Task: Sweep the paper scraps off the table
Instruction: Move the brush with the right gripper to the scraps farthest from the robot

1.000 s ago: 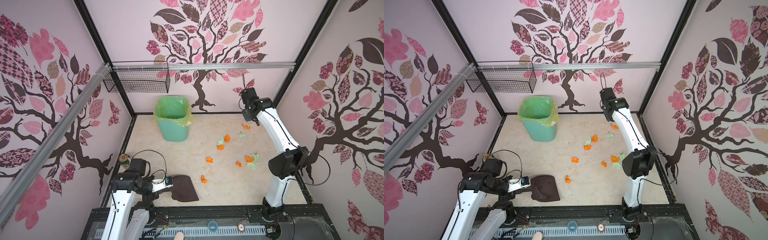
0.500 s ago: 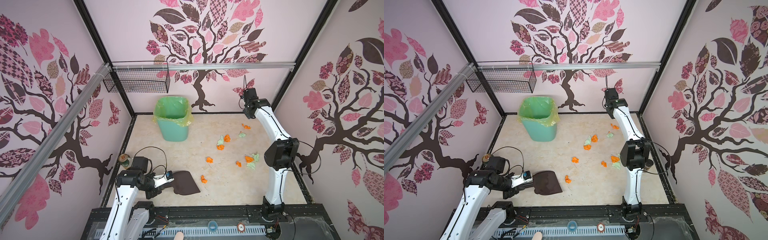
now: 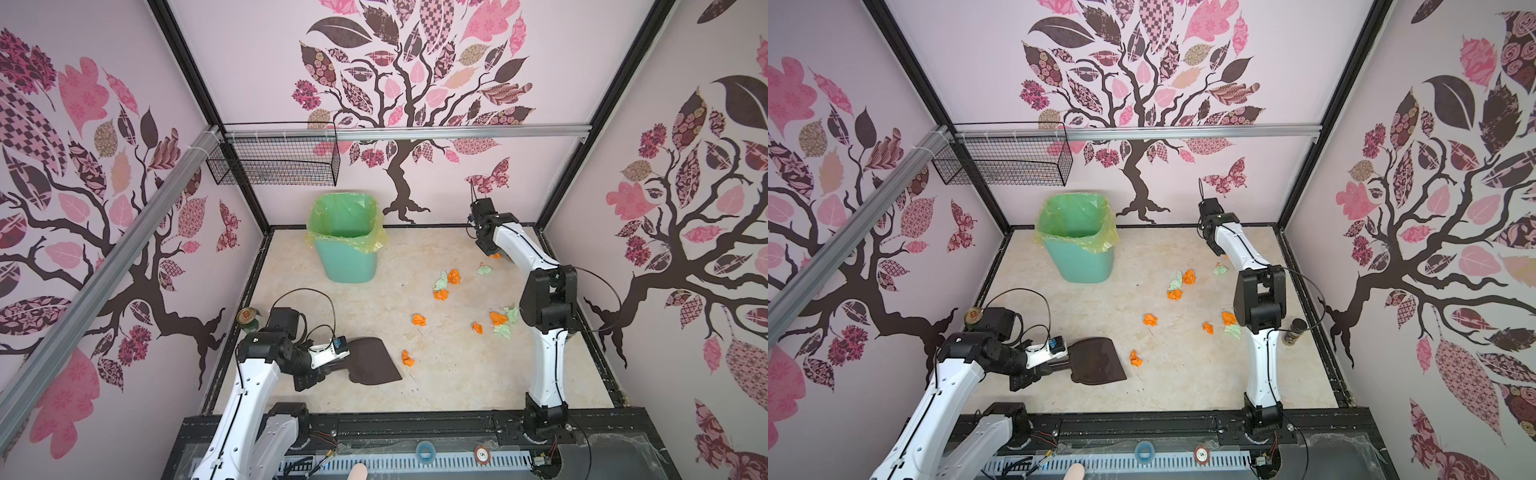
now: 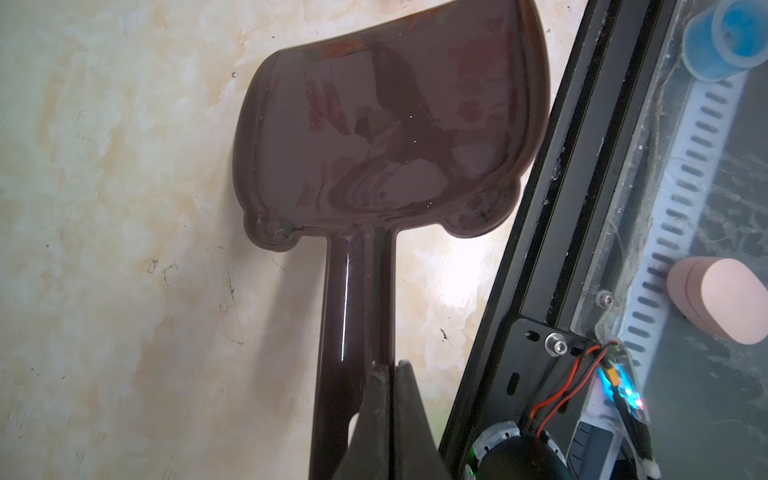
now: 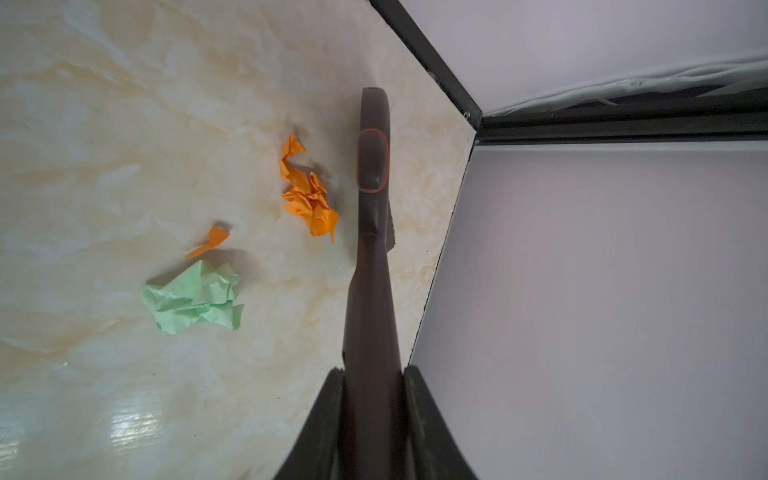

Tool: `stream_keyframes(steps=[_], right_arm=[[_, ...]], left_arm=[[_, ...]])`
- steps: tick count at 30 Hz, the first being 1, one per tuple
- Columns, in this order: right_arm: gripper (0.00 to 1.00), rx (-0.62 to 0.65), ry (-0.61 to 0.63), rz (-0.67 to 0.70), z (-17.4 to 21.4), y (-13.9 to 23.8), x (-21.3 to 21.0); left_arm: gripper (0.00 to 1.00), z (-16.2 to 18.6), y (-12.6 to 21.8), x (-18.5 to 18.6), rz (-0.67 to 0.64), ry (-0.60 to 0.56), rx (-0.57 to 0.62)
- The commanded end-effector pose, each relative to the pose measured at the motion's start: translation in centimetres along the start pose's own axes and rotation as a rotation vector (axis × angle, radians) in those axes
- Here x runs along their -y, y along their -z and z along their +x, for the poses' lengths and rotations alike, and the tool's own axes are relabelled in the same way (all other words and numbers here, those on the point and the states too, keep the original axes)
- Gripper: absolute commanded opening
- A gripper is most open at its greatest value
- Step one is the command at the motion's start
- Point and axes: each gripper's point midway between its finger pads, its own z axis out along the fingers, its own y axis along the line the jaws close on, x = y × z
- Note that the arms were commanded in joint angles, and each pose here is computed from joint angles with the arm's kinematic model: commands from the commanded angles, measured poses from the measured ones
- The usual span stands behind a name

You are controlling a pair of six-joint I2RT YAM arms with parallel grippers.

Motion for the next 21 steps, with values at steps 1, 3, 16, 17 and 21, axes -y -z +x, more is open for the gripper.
stream_keyframes(steps=[1, 3, 16, 17, 21], right_arm=[[0.00, 0.018, 0.091, -0.089, 0.3, 2.9, -4.2], [0.00, 0.017, 0.128, -0.108, 0.8, 4.3, -5.8], [0.00, 0.042, 0.300, -0.214, 6.1, 15.5, -13.7], [0.00, 0.047, 0.314, -0.221, 6.5, 16.5, -14.3], [0.00, 0.086, 0.310, -0.231, 7.7, 20.3, -15.7]], left_arm=[[0.00, -0.2, -0.4, -0.1, 0.003, -0.012, 0.017], [0.00, -0.2, -0.3, -0.2, 0.000, -0.013, 0.017], [0.00, -0.4, -0.5, -0.3, 0.020, 0.003, 0.020], [0.00, -0.5, -0.4, -0.4, 0.016, 0.005, 0.023], [0.00, -0.6, -0.1, -0.6, 0.006, 0.001, 0.022]])
